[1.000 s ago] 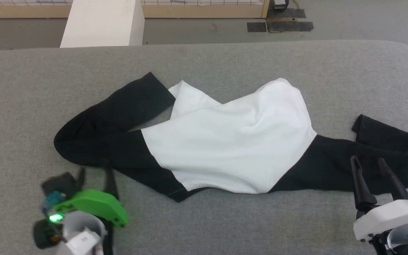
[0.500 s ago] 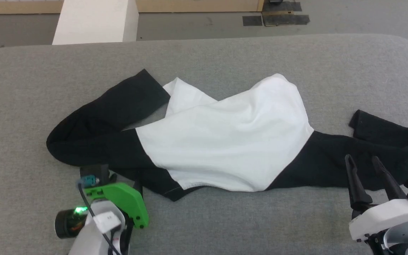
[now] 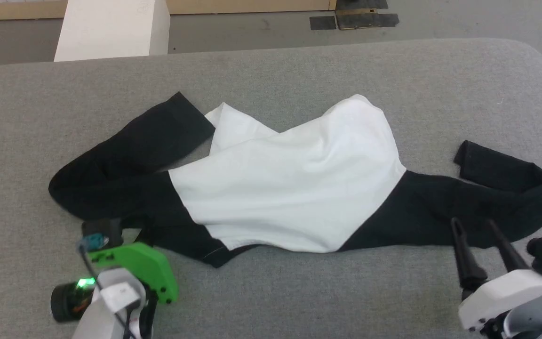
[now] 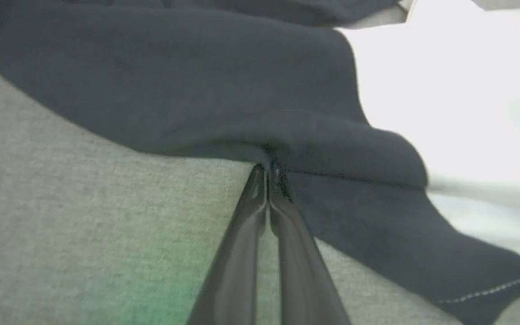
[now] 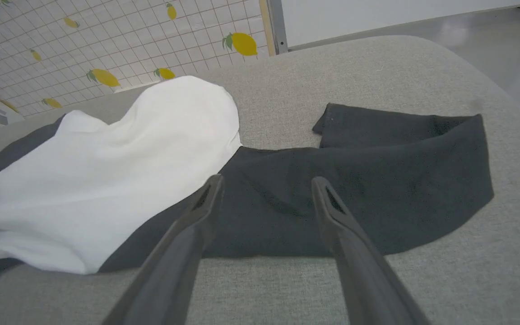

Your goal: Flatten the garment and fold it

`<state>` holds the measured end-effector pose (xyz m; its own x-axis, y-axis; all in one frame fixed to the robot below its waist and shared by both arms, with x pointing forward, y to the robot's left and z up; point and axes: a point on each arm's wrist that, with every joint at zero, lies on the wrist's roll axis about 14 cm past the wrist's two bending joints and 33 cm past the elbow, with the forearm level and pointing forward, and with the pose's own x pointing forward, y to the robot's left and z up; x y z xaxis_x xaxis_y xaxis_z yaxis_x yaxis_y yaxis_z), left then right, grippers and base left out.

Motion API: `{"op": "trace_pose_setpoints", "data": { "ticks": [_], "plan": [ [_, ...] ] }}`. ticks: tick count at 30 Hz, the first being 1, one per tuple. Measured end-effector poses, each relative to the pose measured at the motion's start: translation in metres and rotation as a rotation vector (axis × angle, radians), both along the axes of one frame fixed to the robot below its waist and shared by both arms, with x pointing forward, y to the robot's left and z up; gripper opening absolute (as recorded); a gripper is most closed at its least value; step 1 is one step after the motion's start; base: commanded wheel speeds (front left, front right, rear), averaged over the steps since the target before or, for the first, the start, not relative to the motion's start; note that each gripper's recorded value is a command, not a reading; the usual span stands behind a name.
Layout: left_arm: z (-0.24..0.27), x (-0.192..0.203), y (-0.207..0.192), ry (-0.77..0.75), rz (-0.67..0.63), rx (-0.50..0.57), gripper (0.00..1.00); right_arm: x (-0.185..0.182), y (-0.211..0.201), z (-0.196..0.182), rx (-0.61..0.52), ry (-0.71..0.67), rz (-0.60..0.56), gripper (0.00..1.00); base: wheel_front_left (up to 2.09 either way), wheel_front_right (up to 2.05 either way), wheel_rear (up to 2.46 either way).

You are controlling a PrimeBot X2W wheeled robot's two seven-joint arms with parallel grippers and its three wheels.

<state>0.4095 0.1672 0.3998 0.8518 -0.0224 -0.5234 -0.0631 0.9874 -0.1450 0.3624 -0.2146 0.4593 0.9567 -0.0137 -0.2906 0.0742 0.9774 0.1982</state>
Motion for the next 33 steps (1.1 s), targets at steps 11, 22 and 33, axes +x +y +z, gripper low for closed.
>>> {"op": "trace_pose_setpoints", "data": {
  "ticks": [11,22,33],
  "plan": [
    [-0.003,-0.021,0.023,-0.003,0.097,-0.028,0.0,-0.017,0.036,-0.045,-0.289,0.292,0.244,1.0,0.0,0.0,0.0],
    [-0.007,-0.012,0.021,-0.007,0.095,-0.034,0.0,0.008,0.043,-0.077,-0.427,0.385,0.42,1.0,0.0,0.0,0.0],
    [0.0,-0.013,0.022,-0.043,0.101,-0.048,0.0,0.021,0.059,-0.071,-0.36,0.352,0.463,0.0,0.0,0.0,0.0]
  ]
}}
